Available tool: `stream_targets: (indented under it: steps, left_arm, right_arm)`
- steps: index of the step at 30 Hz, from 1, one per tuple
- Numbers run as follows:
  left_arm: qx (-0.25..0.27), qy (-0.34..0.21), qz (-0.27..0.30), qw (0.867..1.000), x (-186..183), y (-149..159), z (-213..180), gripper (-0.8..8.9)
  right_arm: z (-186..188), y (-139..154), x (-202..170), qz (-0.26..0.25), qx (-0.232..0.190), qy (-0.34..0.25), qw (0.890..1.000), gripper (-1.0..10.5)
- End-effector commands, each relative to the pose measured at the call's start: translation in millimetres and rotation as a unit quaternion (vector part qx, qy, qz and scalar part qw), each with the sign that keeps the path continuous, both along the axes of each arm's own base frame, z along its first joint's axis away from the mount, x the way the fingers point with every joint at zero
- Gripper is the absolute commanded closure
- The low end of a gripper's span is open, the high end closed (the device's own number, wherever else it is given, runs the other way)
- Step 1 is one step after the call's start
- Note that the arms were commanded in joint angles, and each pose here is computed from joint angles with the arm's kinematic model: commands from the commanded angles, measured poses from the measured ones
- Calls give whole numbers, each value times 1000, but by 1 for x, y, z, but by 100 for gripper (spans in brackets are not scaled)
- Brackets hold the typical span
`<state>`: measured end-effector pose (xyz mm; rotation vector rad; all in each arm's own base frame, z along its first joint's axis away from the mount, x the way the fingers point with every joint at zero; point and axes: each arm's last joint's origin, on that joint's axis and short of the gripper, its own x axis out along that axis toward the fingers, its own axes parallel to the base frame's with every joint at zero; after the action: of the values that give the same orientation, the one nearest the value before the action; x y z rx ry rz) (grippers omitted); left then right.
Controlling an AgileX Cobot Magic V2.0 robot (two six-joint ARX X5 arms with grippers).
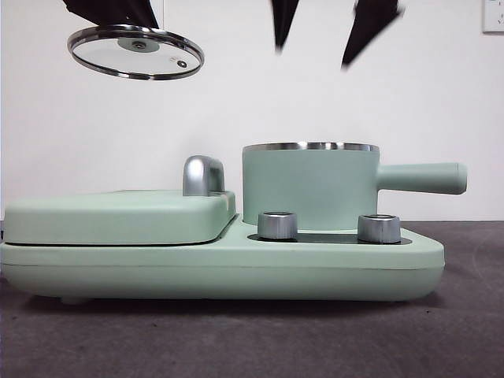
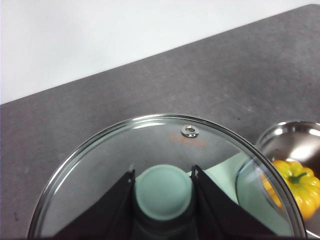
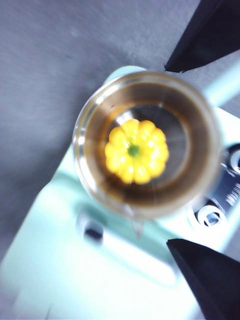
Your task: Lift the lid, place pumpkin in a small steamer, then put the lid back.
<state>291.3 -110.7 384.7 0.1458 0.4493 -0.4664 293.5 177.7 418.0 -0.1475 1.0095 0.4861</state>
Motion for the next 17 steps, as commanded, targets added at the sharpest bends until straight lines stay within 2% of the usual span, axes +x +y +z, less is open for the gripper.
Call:
stream_targets:
  steps: [1,4,9,17]
  left_arm:
    - [-12,-22,-13,1000,0,-7,10,804]
    - [-14,-21,-25,999,-2,-12,10,804]
    - [-15,-22,-45,999,-7,-23,10,804]
    - [-17,-23,-83,996,-18,-45,10,804]
  right_arm:
    - [20,-11,-40,7,3,4,1000,397]
    - [30,-19,-76,26,6,-14,1000,398]
    - [24,-26,-133,52,-19,-50,997,407]
    - [-4,-49,-193,41,90,-107,989,407]
